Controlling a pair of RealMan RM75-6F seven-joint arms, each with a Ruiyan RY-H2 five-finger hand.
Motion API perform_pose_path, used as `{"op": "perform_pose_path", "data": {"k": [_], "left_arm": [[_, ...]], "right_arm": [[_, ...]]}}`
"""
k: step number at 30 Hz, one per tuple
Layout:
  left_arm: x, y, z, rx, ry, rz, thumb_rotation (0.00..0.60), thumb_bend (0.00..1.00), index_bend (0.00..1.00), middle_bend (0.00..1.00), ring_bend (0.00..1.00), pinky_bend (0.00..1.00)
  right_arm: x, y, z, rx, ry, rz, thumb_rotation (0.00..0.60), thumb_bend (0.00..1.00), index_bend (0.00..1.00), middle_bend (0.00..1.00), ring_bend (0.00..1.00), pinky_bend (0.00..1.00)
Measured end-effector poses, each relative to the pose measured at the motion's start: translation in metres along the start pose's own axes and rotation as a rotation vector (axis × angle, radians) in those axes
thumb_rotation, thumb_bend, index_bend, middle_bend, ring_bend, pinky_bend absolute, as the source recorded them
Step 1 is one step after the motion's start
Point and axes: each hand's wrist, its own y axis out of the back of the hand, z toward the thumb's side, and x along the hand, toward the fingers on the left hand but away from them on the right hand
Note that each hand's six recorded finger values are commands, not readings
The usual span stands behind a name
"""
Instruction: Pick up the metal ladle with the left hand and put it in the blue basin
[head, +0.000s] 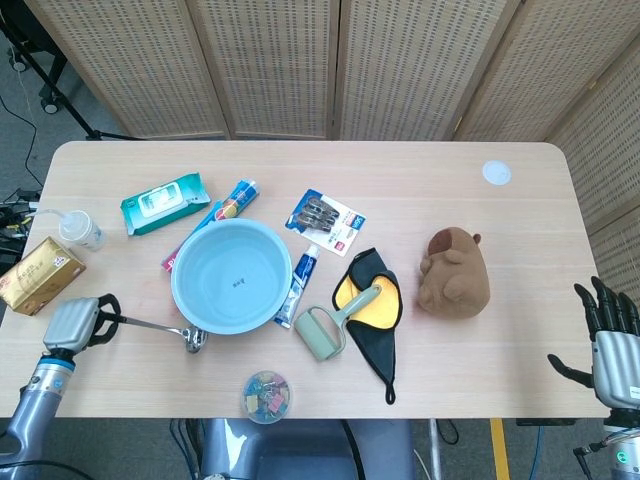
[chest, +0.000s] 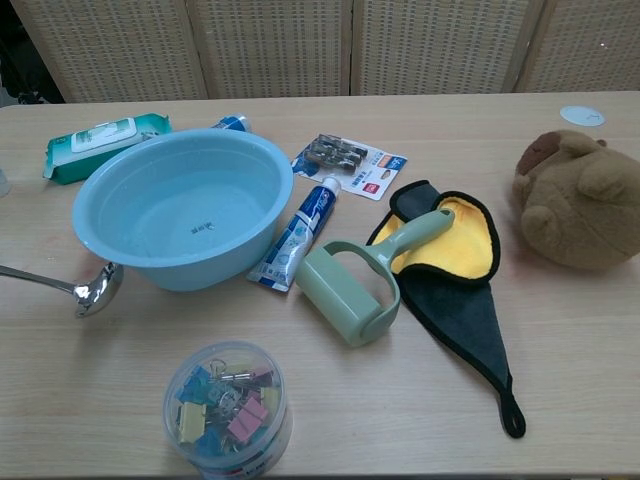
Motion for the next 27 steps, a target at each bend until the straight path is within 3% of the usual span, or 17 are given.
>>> {"op": "perform_pose_path", "data": {"k": [13,20,27], "left_arm": [[-0.011,0.049,0.005,0.038,-0.038,0.08,0.6,0.52,0.93,0.96,0.96,0.92],[-0.011,0.092,0.024,0.03,-0.083,0.15,0.6,0.52,0.94,0.96,0.96,0.92],[-0.01,0.116,0.047,0.032,-0.116,0.168,0.6,0.52,0.94,0.96,0.96,0.92]], "right_arm": [[0.0,0.0,0.0,0.0,-0.001,-0.001,0.6,0.0,0.06,0.0,0.0,0.0],[0.0,0.002,0.0,-0.001,-0.004,-0.005,0.6,0.0,0.06,0.0,0.0,0.0],[-0.001,0.003,-0.002,-0.004,-0.01,-0.009,0.6,0.0,0.06,0.0,0.0,0.0]]}}
